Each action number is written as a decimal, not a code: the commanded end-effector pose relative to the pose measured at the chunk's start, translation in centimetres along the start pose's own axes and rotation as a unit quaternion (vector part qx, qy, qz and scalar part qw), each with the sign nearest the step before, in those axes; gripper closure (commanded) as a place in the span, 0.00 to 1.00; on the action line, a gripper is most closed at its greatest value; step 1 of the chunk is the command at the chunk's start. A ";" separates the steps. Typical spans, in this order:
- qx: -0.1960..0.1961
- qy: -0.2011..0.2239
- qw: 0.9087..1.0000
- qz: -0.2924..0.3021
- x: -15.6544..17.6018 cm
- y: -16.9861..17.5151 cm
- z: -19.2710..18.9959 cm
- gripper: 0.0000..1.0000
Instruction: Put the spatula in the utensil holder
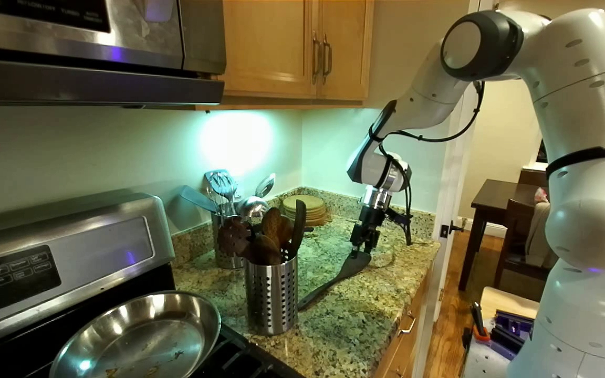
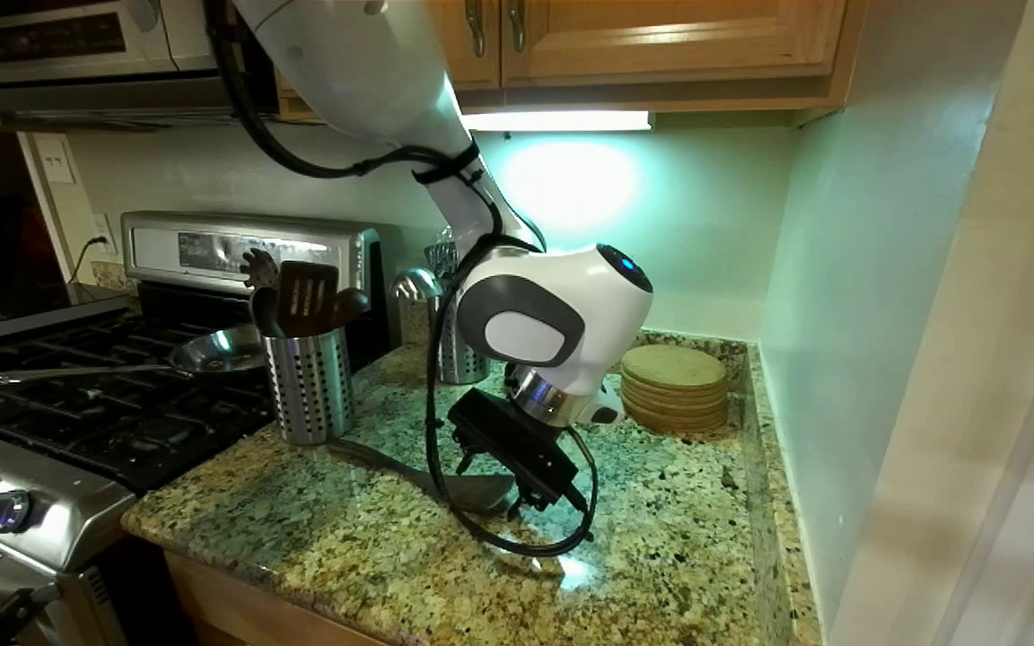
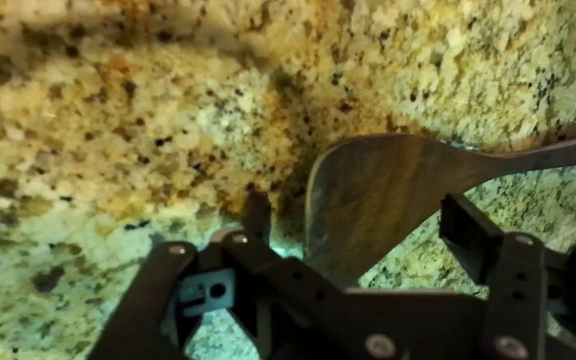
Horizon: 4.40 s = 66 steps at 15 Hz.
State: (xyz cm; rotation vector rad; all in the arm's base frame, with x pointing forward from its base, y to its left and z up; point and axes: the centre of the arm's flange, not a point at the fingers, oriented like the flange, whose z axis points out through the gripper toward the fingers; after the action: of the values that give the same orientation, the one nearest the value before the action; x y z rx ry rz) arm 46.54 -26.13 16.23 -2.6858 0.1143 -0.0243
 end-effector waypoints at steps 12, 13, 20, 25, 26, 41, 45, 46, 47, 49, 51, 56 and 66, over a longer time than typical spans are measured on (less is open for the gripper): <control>0.029 0.000 0.999 -0.015 0.1 -0.4 -0.1 0.89; 0.035 0.001 0.999 -0.013 0.0 -0.3 -0.3 0.90; 0.047 0.008 0.999 -0.007 -0.7 -0.2 -2.0 0.89; 0.046 0.027 0.998 -0.022 -0.9 -0.6 -4.8 0.89; 0.043 0.032 0.998 -0.024 -0.9 -0.6 -5.2 0.89; -0.120 0.193 0.972 -0.055 -2.3 -4.5 -21.1 0.94; -0.208 0.224 0.949 -0.082 -2.3 -7.4 -23.2 0.94; -0.230 0.225 0.942 -0.091 -2.3 -8.0 -23.3 0.94; -0.252 0.225 0.936 -0.100 -2.3 -8.8 -23.4 0.95; -0.285 0.223 0.925 -0.117 -2.5 -10.1 -23.4 0.96; -0.271 0.221 0.929 -0.121 -0.6 -8.6 -23.6 0.93; -0.283 0.219 0.925 -0.128 -1.1 -9.3 -23.3 0.93; -0.298 0.223 0.911 -0.175 -3.5 -11.6 -25.4 0.96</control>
State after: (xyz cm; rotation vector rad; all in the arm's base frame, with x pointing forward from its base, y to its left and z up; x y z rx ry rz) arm 45.39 -27.73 41.52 -3.2043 -0.1538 -0.7935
